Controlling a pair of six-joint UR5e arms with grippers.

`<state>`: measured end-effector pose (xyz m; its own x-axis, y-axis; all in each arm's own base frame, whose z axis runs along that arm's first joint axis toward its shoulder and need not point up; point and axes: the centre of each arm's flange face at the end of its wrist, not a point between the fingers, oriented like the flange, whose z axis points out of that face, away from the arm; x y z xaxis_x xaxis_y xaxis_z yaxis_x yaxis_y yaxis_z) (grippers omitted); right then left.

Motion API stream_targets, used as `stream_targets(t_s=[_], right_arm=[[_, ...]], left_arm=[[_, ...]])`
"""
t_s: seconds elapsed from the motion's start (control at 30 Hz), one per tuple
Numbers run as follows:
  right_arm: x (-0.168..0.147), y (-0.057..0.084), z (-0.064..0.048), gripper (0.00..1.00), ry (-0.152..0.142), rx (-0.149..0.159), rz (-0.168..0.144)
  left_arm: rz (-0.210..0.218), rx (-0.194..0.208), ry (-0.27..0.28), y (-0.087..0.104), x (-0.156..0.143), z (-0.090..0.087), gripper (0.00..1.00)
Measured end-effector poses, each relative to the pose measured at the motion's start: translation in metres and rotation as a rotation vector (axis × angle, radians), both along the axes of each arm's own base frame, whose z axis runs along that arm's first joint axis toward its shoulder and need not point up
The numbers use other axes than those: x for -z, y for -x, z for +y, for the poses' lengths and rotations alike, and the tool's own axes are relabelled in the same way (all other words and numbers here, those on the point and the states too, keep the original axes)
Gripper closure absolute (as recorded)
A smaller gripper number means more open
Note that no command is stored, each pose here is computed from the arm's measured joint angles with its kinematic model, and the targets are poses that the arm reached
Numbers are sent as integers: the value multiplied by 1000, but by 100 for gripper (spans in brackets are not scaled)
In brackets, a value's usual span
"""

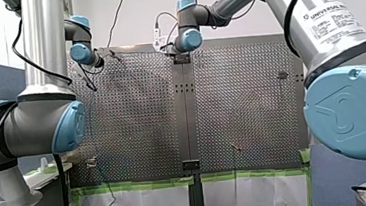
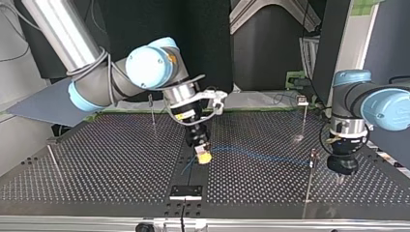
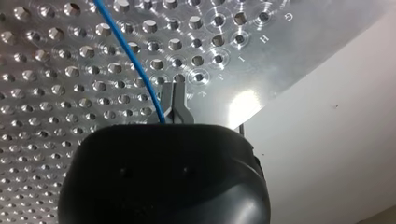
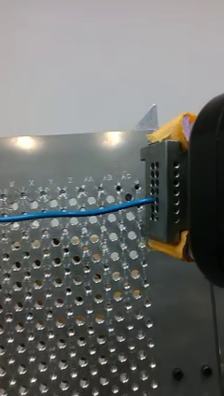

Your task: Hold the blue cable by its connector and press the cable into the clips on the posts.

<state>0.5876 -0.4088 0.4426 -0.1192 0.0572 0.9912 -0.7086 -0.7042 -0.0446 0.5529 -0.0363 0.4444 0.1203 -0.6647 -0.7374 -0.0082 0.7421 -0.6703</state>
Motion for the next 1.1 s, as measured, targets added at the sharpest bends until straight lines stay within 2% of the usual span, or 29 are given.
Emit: stream_targets(t_s=[0.23, 0.4, 0.43, 0.47, 0.5, 0.53, 0.57, 0.6, 0.63, 0.67, 0.83, 1.1], right_arm=[[4, 8, -16, 100, -1, 12, 2], [5, 11, -22, 100, -3, 16, 5], [5, 12, -22, 100, -4, 15, 5], [5, 12, -23, 100, -4, 15, 6], [5, 12, -23, 100, -4, 14, 6], [6, 12, -22, 100, -5, 12, 7], [6, 11, -22, 100, -5, 11, 7], [6, 11, -22, 100, -5, 11, 7], [6, 11, -22, 100, -5, 10, 8], [6, 11, -22, 100, -5, 9, 8], [5, 11, -21, 100, -4, 8, 9], [4, 10, -20, 100, -3, 5, 8]], left_arm=[[0, 1, 2, 0, 0, 1, 100], [0, 4, 1, 0, 0, 1, 100], [-1, 7, -1, 0, 0, 1, 95], [-2, 14, -7, -1, 0, 0, 77], [-5, 19, -13, -1, -1, -1, 77], [-6, 26, -19, -1, -1, -1, 69], [-8, 33, -25, -1, -1, -2, 35], [-8, 38, -28, -1, -1, -2, 35], [-8, 40, -30, -1, -1, -3, 9], [-7, 41, -33, -1, -1, -3, 0], [11, 21, -38, 1, 0, -3, 0], [74, -7, -62, 8, 6, -5, 0]])
